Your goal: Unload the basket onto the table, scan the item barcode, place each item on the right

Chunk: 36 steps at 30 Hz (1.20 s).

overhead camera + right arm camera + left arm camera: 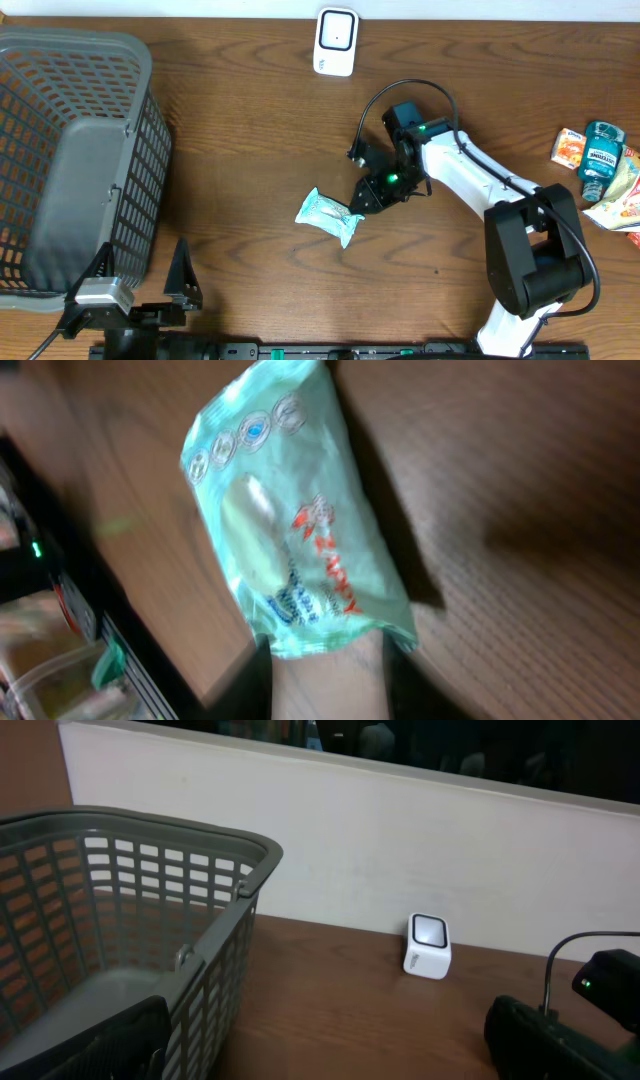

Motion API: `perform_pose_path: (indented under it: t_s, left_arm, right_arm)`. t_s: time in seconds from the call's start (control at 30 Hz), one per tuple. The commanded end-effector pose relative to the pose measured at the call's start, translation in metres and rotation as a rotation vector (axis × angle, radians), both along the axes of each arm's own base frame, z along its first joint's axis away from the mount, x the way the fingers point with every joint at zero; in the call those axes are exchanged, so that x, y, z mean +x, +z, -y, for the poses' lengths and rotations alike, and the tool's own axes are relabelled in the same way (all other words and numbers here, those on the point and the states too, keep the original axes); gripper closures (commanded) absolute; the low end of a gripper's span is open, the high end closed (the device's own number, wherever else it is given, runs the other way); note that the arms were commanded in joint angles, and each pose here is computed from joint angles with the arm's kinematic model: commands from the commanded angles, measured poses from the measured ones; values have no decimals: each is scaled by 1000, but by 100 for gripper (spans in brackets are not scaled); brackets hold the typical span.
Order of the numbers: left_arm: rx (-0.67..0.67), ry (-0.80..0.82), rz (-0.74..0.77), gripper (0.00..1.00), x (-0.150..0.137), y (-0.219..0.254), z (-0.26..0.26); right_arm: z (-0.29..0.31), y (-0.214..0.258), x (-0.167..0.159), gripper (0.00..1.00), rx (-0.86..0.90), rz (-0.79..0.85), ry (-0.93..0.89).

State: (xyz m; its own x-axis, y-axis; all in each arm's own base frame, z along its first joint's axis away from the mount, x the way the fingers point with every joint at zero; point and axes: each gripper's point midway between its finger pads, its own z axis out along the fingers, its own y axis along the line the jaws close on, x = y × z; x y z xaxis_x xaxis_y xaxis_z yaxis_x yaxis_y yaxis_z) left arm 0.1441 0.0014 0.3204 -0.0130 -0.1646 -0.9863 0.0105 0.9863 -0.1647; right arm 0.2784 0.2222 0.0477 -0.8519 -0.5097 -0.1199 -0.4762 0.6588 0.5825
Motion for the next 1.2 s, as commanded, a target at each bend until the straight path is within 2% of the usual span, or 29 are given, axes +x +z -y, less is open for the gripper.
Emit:
perform_pose_path:
  t_s: [0.0,0.1,0.2,0.23,0.27,0.33,0.47,0.6,0.67,0.73,0.8,0.83,0.93,1.0,1.07,1.1,1.17]
  left_arm:
    - [16,1,3,2,0,0,0]
    - [16,1,2,2,0,0,0]
    - [16,1,2,2,0,0,0]
    - [16,1,2,2,0,0,0]
    - [16,1,2,2,0,0,0]
    - [16,1,2,2,0,0,0]
    - [16,1,3,2,0,0,0]
    - [16,1,3,2,0,0,0]
    - [16,1,2,2,0,0,0]
    - [16,1,3,2,0,0,0]
    - [16,1,2,2,0,0,0]
    - [16,1,2,2,0,0,0]
    - [16,1,3,2,0,0,0]
    - [16,1,2,2,0,0,0]
    - [16,1,3,2,0,0,0]
    - [16,1,2,2,0,0,0]
    - [16,1,2,2,0,0,0]
  right_arm:
    - [-14,-1,-13,61,35,24,105]
    - [-21,-2,-16,53,34,41,132]
    - [-26,-3,-21,35,23,49,158]
    - [-27,-3,-23,32,19,52,167]
    - [-28,-4,-24,1,11,56,175]
    - [-28,-8,-24,1,-33,85,195]
    - [-10,-30,-5,1,-282,238,208]
    - [-23,-40,-7,5,-311,324,256]
    - [-26,-47,-13,14,-321,343,279]
    - [-23,-56,-19,43,-357,348,282]
    - [-17,-60,-22,83,-397,339,267]
    - [-13,-61,-24,99,-420,323,242]
    - [-11,-58,-24,99,-419,285,189]
    - [-20,-48,-28,99,-344,221,173]
    - [-36,-30,-37,99,-184,137,207]
    - [-52,-3,-48,99,37,61,268]
    - [-60,24,-54,99,251,8,292]
